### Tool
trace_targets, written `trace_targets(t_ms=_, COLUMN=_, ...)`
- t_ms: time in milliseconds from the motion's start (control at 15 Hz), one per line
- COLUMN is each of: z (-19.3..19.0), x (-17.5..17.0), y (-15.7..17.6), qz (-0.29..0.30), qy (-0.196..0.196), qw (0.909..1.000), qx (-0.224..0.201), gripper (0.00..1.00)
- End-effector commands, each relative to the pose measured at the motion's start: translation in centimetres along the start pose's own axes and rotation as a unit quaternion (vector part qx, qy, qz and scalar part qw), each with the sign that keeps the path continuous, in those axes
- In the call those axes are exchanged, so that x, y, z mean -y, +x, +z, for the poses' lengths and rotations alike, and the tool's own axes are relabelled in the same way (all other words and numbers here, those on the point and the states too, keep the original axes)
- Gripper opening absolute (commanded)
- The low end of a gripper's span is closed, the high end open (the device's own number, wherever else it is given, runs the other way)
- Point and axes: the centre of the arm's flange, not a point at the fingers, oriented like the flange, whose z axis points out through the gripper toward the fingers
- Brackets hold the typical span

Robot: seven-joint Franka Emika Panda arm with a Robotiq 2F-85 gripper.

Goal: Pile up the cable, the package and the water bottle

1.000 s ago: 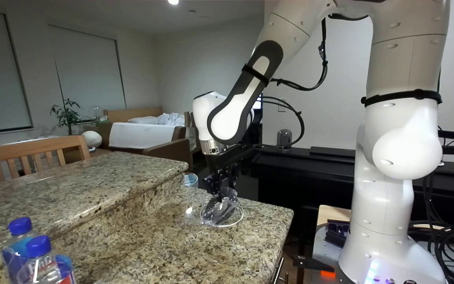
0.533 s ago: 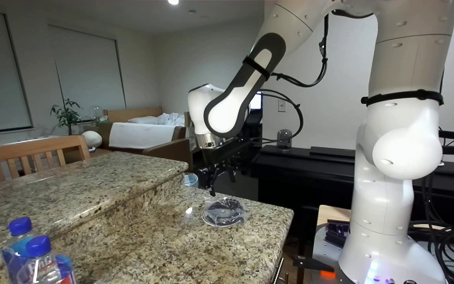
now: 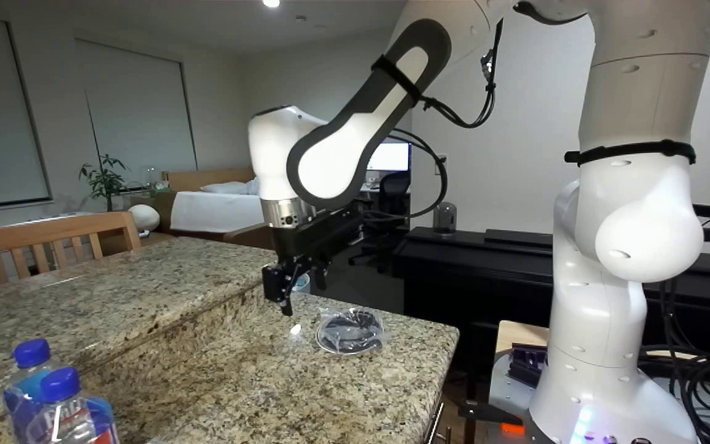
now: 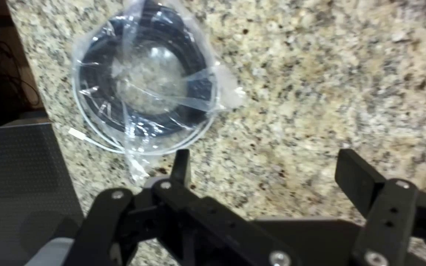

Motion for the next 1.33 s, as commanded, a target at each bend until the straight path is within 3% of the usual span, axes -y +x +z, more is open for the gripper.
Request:
trace_targets(t_ms=0, z=-3.0, x=4.4, y=0.8, qz=-0.067, qy=0.049, qw=0.9966, qx=-0.004, gripper=1.00)
trace_targets(t_ms=333, z=-7.3, x=9.8, y=2.3, qz=-0.144, qy=0.103, qw=0.9835, qx=-0.037, gripper=1.00)
trace_targets(t_ms=800, z=-10.0, x=16.5, y=5.5, qz=-0.231, qy=0.120, qw=0.9630, qx=-0.073, gripper=1.00)
trace_targets(t_ms=1267, z=-13.6, x=23.2, y=6.0, qz=-0.298, qy=0.139, qw=0.9393, qx=-0.097, gripper=1.00)
